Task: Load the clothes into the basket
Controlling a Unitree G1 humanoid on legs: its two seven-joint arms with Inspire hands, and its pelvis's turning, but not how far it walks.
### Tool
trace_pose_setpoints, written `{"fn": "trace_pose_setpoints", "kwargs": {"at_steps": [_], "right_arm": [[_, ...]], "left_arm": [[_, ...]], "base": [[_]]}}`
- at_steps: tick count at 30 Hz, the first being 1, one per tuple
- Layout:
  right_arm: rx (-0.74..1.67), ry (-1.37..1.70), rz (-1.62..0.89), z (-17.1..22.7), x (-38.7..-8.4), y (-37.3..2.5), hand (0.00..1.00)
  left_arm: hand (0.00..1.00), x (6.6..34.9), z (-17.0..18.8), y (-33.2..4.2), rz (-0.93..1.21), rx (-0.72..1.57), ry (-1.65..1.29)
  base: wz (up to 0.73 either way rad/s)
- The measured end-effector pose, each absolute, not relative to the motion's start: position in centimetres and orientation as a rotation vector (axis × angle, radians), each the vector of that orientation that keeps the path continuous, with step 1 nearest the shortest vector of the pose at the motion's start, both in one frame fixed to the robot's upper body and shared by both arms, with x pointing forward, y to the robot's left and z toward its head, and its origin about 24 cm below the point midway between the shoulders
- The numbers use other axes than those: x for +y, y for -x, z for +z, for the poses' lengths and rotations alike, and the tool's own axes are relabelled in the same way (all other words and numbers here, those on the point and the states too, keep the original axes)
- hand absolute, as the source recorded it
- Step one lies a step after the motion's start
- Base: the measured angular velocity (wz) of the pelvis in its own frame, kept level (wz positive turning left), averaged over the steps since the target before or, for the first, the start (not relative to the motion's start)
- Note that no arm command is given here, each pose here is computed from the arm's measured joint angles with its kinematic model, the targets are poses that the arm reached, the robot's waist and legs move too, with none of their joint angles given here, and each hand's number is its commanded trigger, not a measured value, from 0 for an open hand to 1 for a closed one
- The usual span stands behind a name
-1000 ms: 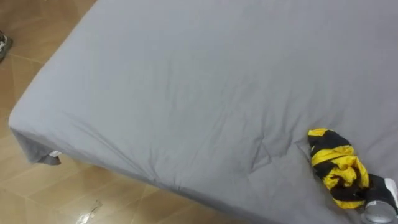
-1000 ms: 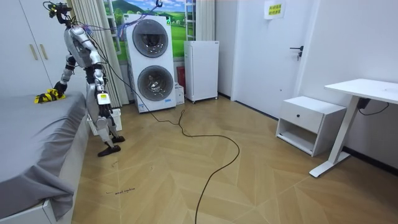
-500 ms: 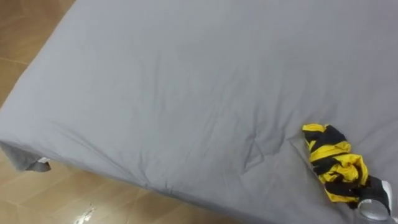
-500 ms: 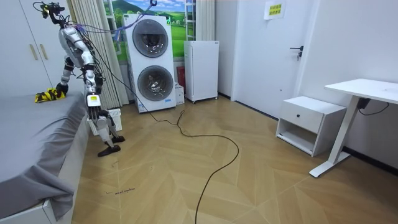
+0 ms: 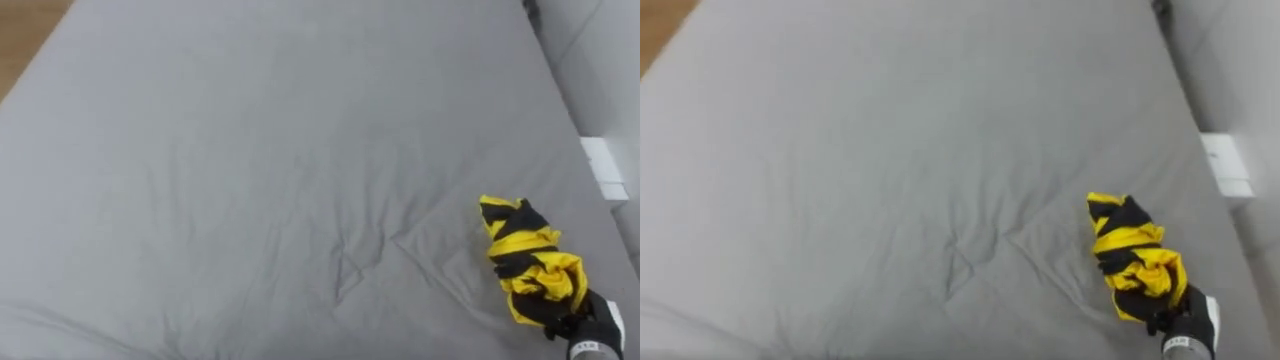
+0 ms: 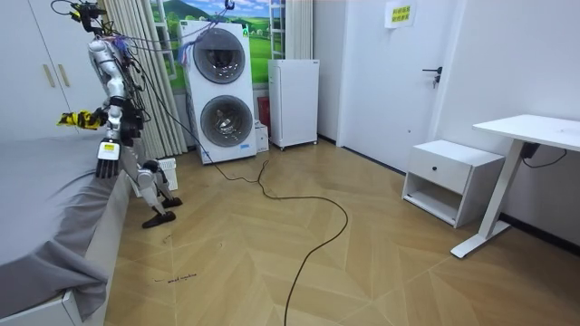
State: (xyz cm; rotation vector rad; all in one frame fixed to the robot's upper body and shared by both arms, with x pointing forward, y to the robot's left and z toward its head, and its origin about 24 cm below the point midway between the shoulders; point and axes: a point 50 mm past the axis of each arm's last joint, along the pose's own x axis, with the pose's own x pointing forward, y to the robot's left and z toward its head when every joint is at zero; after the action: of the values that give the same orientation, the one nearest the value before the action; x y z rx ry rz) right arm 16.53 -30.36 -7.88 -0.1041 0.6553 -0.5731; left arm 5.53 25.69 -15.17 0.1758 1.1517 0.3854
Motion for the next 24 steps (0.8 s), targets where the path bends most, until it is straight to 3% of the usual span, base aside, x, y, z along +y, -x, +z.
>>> {"fn": "trace_pose_setpoints", "kwargs": {"at_steps": [8, 24], "right_arm": [[0.502, 0.082, -0.682, -4.9, -32.4, -16.8, 1.0], [0.693, 0.061, -0.853, -7.7, -34.0, -10.5, 1.0]], "left_arm": [[0.0, 26.1, -15.5, -3.2, 0.441, 1.239, -0.162], [0.0, 26.6, -15.6, -1.8, 0.448, 1.364, -0.229]], "base": [[-0.3], [-0.25]]}}
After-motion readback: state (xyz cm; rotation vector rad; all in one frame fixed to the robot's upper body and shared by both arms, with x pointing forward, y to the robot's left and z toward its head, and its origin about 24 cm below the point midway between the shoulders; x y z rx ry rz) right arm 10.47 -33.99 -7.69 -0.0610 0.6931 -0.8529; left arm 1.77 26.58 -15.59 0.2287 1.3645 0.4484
